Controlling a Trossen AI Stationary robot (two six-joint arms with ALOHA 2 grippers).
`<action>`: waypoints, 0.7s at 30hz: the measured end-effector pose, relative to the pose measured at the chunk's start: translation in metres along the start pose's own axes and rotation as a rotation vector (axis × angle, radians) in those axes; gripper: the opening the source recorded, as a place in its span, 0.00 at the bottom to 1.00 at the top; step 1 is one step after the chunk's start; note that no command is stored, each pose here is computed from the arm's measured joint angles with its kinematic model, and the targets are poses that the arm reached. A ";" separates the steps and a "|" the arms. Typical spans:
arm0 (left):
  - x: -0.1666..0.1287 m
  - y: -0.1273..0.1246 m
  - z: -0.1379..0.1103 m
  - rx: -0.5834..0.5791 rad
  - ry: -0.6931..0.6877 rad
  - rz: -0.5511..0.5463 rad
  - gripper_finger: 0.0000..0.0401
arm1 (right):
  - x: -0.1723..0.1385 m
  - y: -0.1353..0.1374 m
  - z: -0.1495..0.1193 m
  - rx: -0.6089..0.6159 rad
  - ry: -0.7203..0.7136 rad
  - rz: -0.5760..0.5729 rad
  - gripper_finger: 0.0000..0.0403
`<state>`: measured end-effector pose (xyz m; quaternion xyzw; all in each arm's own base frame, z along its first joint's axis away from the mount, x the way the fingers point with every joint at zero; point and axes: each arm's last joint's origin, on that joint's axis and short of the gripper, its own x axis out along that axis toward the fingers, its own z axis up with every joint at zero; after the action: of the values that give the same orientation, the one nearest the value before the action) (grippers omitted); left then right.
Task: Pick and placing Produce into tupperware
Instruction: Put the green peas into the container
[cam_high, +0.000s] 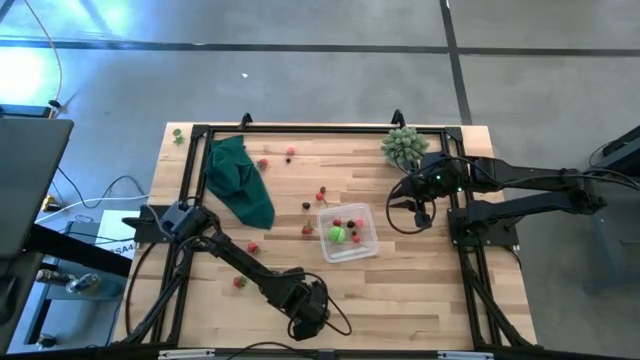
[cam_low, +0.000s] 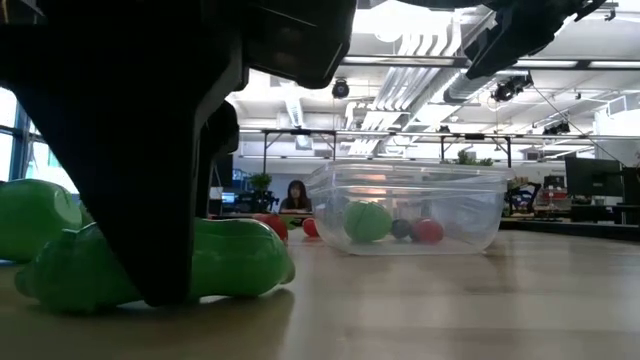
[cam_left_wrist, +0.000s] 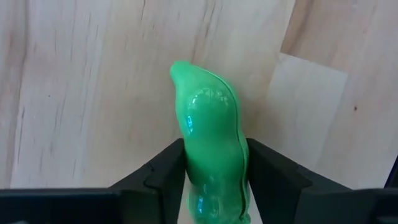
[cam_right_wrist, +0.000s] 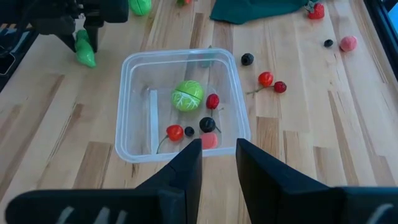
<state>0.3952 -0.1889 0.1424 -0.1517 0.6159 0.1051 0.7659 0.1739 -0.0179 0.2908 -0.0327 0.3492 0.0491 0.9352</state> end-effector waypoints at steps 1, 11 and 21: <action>0.000 0.000 0.000 0.003 0.000 0.000 0.35 | 0.000 0.000 0.000 0.000 0.000 0.000 0.22; 0.000 -0.001 0.001 0.038 -0.009 -0.010 0.32 | 0.000 0.000 0.000 0.000 0.000 0.000 0.22; -0.004 -0.002 0.003 0.114 -0.033 -0.023 0.31 | 0.000 0.000 0.000 0.000 0.000 0.000 0.22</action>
<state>0.3975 -0.1900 0.1473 -0.1132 0.6062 0.0634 0.7846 0.1740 -0.0179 0.2908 -0.0328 0.3491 0.0491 0.9352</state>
